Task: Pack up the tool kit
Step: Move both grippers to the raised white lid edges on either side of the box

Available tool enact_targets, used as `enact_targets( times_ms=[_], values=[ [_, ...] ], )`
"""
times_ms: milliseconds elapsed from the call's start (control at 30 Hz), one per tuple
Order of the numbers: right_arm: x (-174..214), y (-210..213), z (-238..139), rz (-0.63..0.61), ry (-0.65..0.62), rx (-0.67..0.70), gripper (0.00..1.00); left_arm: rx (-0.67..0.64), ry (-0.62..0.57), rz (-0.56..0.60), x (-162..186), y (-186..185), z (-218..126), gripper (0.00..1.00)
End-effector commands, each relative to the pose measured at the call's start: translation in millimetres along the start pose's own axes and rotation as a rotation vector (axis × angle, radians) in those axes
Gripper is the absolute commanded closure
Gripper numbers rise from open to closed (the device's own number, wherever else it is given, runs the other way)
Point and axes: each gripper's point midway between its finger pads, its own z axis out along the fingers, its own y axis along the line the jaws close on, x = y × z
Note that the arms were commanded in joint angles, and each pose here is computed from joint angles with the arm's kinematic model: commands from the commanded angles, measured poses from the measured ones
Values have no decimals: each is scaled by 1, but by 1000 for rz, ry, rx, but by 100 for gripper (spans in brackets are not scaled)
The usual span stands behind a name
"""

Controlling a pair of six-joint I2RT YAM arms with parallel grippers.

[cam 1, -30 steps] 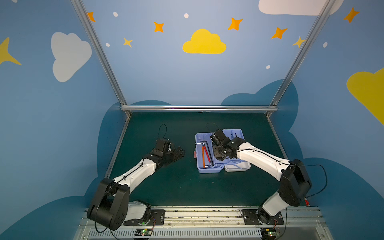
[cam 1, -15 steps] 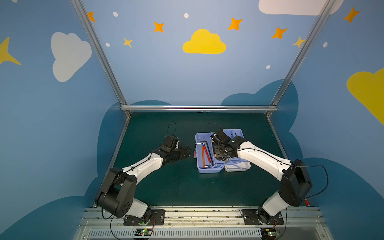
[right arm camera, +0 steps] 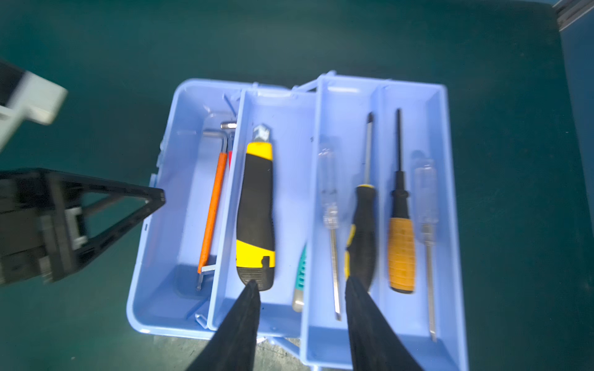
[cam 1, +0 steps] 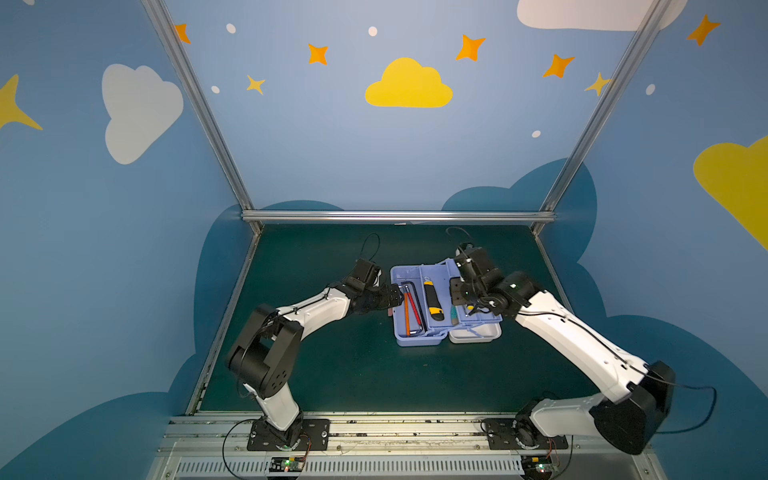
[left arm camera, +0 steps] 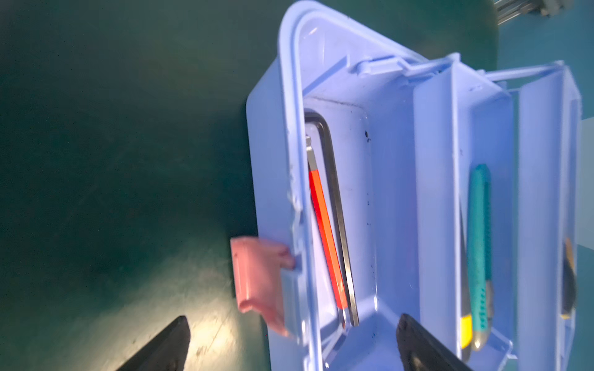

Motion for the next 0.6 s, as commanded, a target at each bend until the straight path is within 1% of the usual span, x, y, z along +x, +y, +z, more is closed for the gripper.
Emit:
enact_targets(
  times_ms=[0,133,167,400,567],
  values=[
    [9,-19,-2,14,21,-12,56,-100,43,-6,2,18,11,0],
    [8,-50,-9,112,-11,-15,57,-161,79,7,4,29,22,0],
    [9,-56,-10,136,-18,-19,56,-186,72,13,2,33,21,0],
    [15,-92,-8,285,-28,-54,58,-385,69,50,3,75,1,1],
    [22,-109,-2,357,-9,-55,58,-398,66,21,4,93,-12,2]
  ],
)
